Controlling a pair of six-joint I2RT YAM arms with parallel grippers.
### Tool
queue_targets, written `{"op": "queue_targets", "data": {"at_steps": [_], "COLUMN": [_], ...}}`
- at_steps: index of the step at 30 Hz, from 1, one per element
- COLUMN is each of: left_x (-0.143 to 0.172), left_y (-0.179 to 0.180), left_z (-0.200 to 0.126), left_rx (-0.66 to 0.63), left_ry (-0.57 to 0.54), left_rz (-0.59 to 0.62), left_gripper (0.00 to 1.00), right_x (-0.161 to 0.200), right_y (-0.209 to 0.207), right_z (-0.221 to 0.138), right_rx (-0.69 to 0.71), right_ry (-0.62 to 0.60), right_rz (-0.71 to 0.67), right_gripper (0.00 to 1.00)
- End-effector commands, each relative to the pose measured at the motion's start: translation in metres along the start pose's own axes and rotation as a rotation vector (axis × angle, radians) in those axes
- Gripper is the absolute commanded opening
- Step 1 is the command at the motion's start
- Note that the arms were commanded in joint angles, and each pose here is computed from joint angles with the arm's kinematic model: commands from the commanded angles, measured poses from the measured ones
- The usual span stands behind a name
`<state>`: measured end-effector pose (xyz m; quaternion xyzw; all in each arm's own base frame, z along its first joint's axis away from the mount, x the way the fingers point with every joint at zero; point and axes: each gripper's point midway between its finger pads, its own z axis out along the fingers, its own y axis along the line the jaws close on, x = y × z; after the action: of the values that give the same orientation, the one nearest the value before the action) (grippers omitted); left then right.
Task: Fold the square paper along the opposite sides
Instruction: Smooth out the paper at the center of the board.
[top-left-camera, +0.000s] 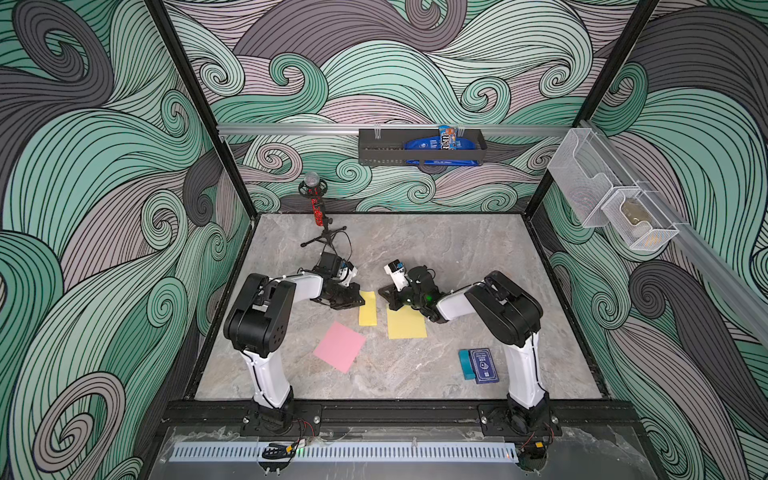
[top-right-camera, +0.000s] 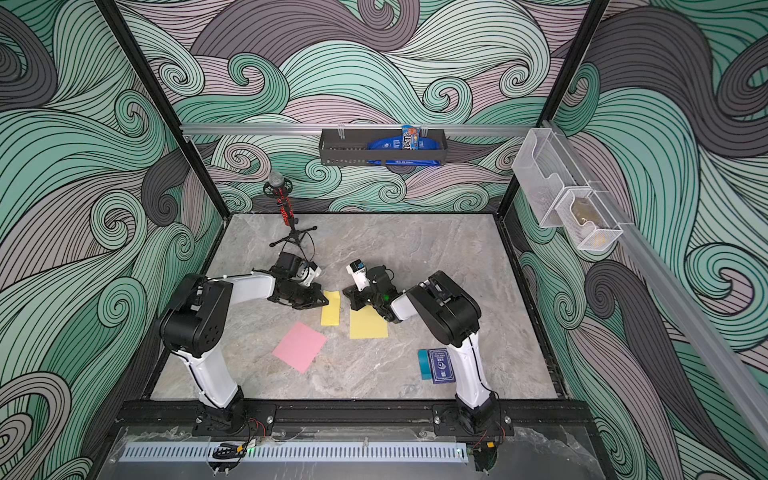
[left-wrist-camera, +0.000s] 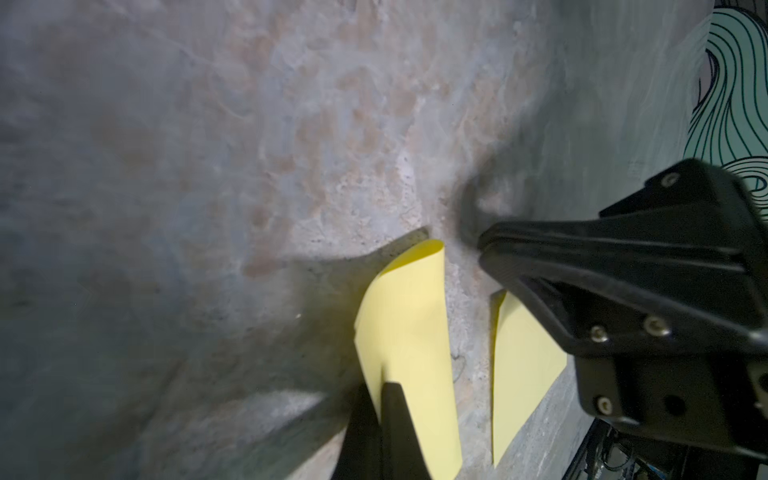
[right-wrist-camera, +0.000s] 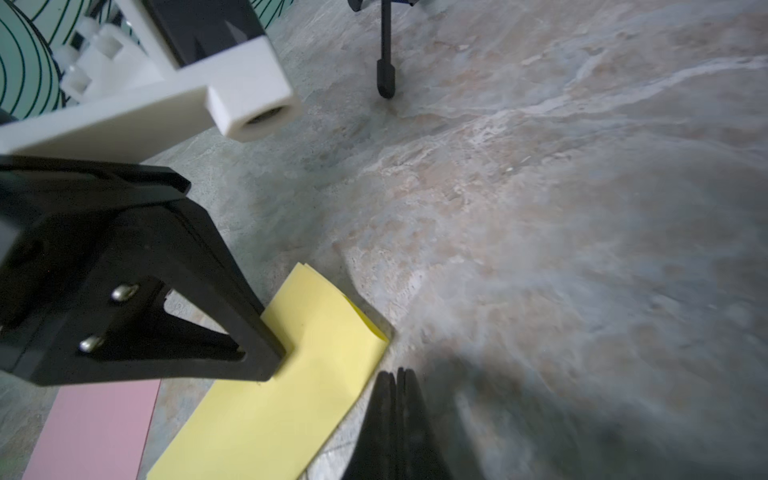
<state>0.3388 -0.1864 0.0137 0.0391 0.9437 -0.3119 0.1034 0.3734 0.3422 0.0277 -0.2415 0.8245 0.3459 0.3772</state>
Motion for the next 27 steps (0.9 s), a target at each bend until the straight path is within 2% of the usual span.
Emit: {"op": "queue_targets", "data": {"at_steps": [1,4,9,13,19,27], "left_x": [0.02,0.021,0.021,0.02,0.02,0.018], "left_y": [0.03,0.031,0.032,0.031,0.031,0.03], "left_z": [0.003,0.004,0.003,0.003,0.003,0.001], "left_rx": [-0.132,-0.135,-0.138,-0.137,-0.134,-0.139], "left_ry": [0.054,0.057,0.057,0.055,0.055,0.043], "left_rz": [-0.029,-0.03,-0.032,-0.033,-0.036,-0.03], "left_gripper": [0.0,0.0,0.0,0.0,0.0,0.0], "right_x": [-0.036,-0.042,-0.026,-0.007,0.016,0.018], "right_y": [0.029,0.047,0.06,0.049,0.019,-0.019], "right_z": [-0.022,-0.02,0.007,0.021,0.033,0.03], "right_rx": [-0.08,-0.133,-0.171,-0.152,-0.051,0.079], "right_ry": [-0.155,-0.205,-0.135,-0.092,-0.019,0.011], "right_rz": [-0.087,-0.098,-0.065,-0.015,0.036,0.111], "right_gripper": [0.03,0.01,0.0,0.0,0.0,0.0]}}
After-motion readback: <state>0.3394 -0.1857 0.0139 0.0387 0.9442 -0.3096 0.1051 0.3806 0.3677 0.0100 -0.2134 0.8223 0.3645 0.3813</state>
